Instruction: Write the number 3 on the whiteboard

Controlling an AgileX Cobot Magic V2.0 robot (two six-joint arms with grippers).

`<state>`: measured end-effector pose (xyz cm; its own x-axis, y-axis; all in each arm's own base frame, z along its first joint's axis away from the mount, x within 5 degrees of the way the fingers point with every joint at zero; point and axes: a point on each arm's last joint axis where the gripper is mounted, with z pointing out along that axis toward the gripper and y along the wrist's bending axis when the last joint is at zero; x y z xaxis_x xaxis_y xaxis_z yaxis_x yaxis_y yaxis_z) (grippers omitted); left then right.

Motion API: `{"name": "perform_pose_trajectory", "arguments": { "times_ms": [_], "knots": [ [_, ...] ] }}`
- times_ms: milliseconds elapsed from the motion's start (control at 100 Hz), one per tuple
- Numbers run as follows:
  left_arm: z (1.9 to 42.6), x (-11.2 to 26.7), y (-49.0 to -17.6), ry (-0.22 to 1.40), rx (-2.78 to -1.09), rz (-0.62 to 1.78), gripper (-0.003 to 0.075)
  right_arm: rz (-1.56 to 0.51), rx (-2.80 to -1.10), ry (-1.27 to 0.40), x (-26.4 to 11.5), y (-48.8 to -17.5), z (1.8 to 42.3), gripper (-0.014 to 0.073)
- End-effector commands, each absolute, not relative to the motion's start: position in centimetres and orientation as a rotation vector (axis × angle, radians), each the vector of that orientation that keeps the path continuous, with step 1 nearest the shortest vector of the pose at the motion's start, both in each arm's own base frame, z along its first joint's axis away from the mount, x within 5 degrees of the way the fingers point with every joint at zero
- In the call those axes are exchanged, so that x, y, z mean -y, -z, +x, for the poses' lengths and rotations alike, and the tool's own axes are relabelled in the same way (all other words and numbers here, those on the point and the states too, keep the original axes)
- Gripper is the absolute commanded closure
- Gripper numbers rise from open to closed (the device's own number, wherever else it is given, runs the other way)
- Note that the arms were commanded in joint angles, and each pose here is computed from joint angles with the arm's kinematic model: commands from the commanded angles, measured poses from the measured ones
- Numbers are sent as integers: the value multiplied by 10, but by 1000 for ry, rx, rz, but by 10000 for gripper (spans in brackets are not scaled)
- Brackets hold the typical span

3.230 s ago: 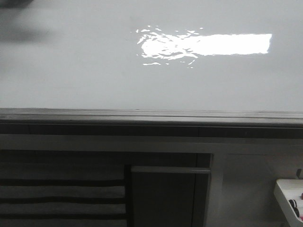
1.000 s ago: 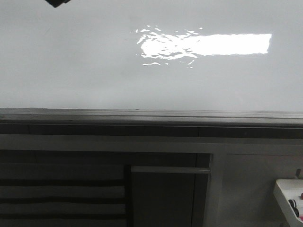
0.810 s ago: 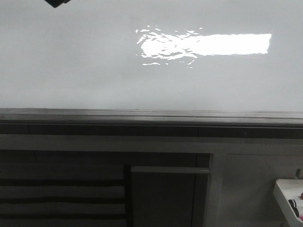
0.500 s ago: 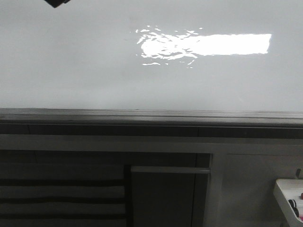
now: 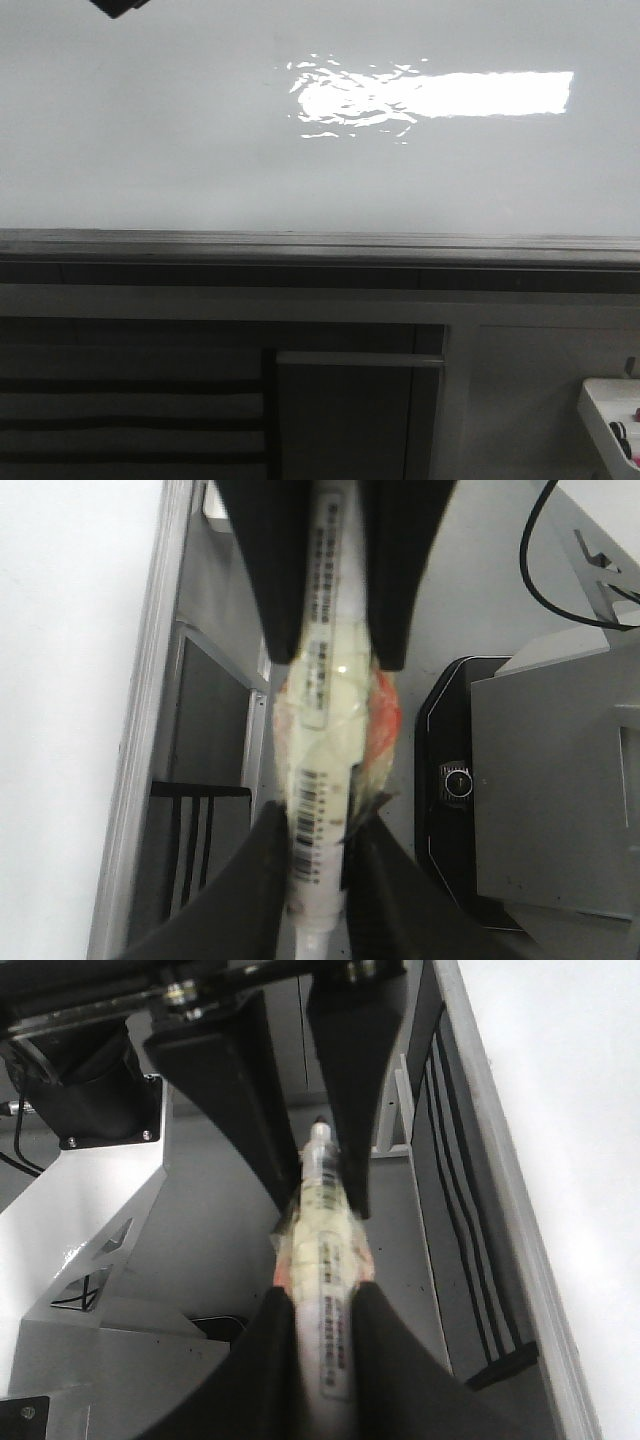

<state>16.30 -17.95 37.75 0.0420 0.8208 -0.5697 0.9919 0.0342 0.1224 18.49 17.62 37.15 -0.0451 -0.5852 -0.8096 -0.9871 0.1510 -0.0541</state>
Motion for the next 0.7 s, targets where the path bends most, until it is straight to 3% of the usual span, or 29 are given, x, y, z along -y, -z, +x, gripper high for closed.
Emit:
{"name": "perform_pose_trajectory", "arguments": {
  "times_ms": [0, 280, 330, 430, 500, 560, 690],
  "knots": [
    [158, 181, -394, 484, -1756, 1769, 661, -1457, -1658, -745, -176, -391, 181, 654],
    [162, 182, -396, 473, -1777, 1699, 641, -1457, -1658, -745, -176, -391, 181, 657],
    [165, 182, -396, 441, -1770, 1685, 580, -1457, -1658, -745, -176, -391, 181, 657],
    [167, 181, -396, 381, -1751, 1690, 319, -1456, -1659, -746, -176, -391, 181, 657],
    [167, 181, -396, 392, -1754, 1693, 198, -1451, -1659, -740, -176, -391, 182, 657],
    [167, 182, -396, 394, -1753, 1690, 168, -1450, -1661, -730, -176, -391, 182, 656],
    [167, 182, -396, 394, -1753, 1690, 188, -1415, -1723, -631, -167, -396, 182, 656]
  ]
}}
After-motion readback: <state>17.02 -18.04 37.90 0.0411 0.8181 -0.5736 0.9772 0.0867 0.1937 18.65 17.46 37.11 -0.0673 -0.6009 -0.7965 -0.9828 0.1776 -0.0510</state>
